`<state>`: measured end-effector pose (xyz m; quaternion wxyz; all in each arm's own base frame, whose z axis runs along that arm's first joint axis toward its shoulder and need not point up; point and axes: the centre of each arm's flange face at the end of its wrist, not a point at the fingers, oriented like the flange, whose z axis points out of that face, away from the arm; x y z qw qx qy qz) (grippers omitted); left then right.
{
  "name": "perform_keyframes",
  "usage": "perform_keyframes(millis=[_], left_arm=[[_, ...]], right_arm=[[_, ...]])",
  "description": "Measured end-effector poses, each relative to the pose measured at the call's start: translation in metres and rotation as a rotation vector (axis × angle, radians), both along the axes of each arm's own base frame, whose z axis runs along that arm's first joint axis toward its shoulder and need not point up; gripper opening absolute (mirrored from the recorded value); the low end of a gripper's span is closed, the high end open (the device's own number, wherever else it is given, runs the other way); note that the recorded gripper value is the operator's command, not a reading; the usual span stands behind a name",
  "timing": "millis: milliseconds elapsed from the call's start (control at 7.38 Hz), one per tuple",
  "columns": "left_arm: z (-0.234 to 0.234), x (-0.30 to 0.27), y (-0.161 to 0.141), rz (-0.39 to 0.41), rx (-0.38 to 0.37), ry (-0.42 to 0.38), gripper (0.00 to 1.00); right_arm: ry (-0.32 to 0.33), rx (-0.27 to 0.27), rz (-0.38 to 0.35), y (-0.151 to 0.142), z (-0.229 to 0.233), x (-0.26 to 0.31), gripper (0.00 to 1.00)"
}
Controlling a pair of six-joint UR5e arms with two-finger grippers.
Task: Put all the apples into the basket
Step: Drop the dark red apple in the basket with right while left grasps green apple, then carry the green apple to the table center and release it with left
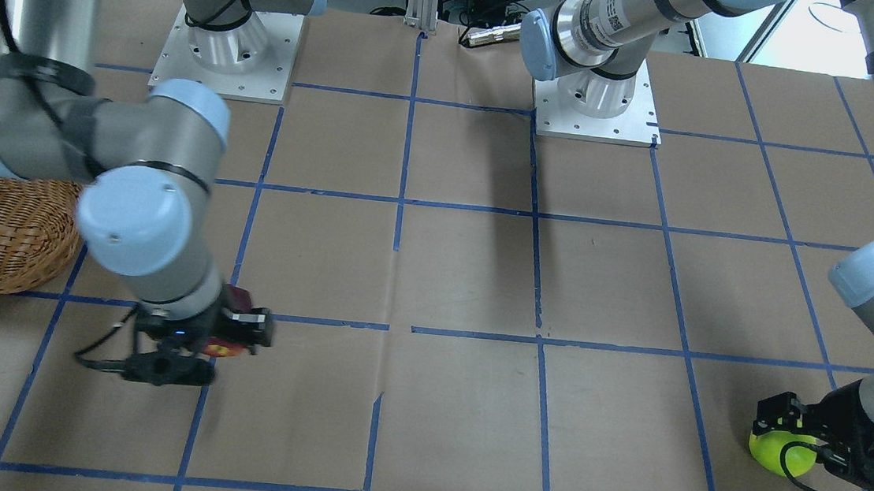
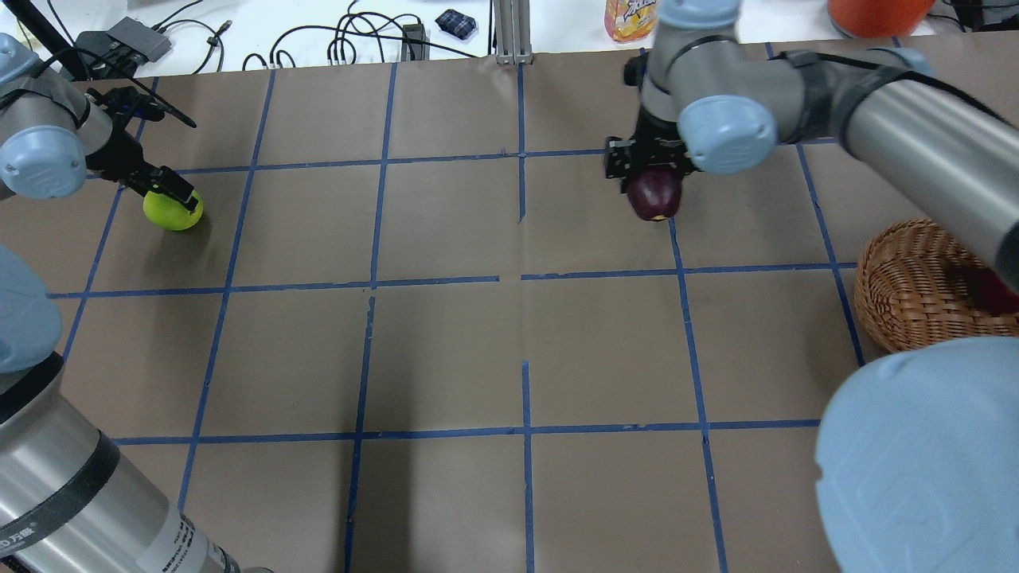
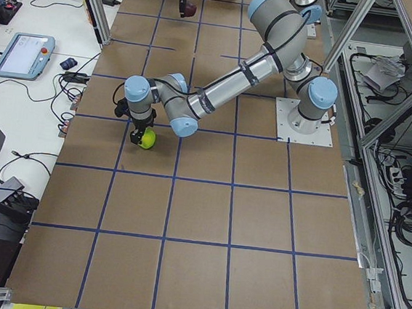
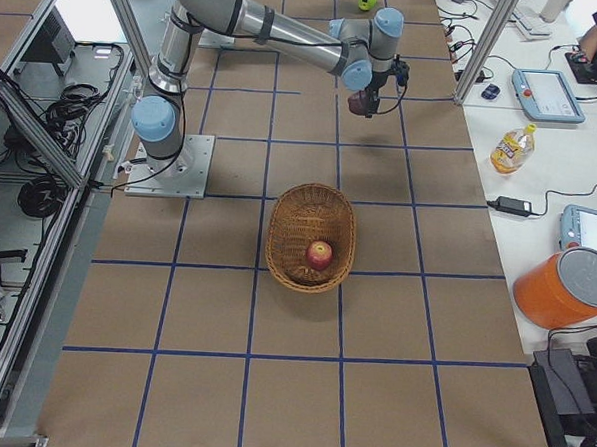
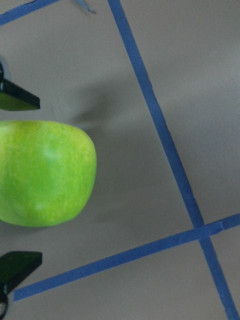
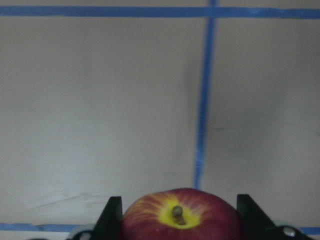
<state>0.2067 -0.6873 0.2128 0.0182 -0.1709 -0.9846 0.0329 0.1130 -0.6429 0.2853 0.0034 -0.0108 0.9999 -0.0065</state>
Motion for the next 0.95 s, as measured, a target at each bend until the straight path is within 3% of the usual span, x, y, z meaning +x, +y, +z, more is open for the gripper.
perform_keyframes(millis=[271, 542, 677, 813, 948], left_arm=[[0.012, 0.003, -0.003, 0.031, 0.003, -0.062, 0.00], [0.044, -0.063, -0.013, 0.163, 0.006, -0.076, 0.00], [0.066, -0.145, -0.019, 0.241, -0.010, -0.066, 0.00], [0.077, -0.229, -0.023, 0.322, -0.044, -0.027, 0.00], [0.074, -0.294, -0.025, 0.387, -0.075, 0.035, 0.00]], right_arm=[[0.001, -0.021, 0.037, 0.023, 0.008, -0.160, 0.40], [-0.001, -0.041, 0.103, 0.076, -0.002, -0.275, 0.47], [-0.016, -0.058, 0.126, 0.110, -0.018, -0.323, 0.67], [-0.012, -0.087, 0.150, 0.139, -0.035, -0.354, 1.00], [0.006, -0.114, 0.172, 0.154, -0.045, -0.366, 1.00]])
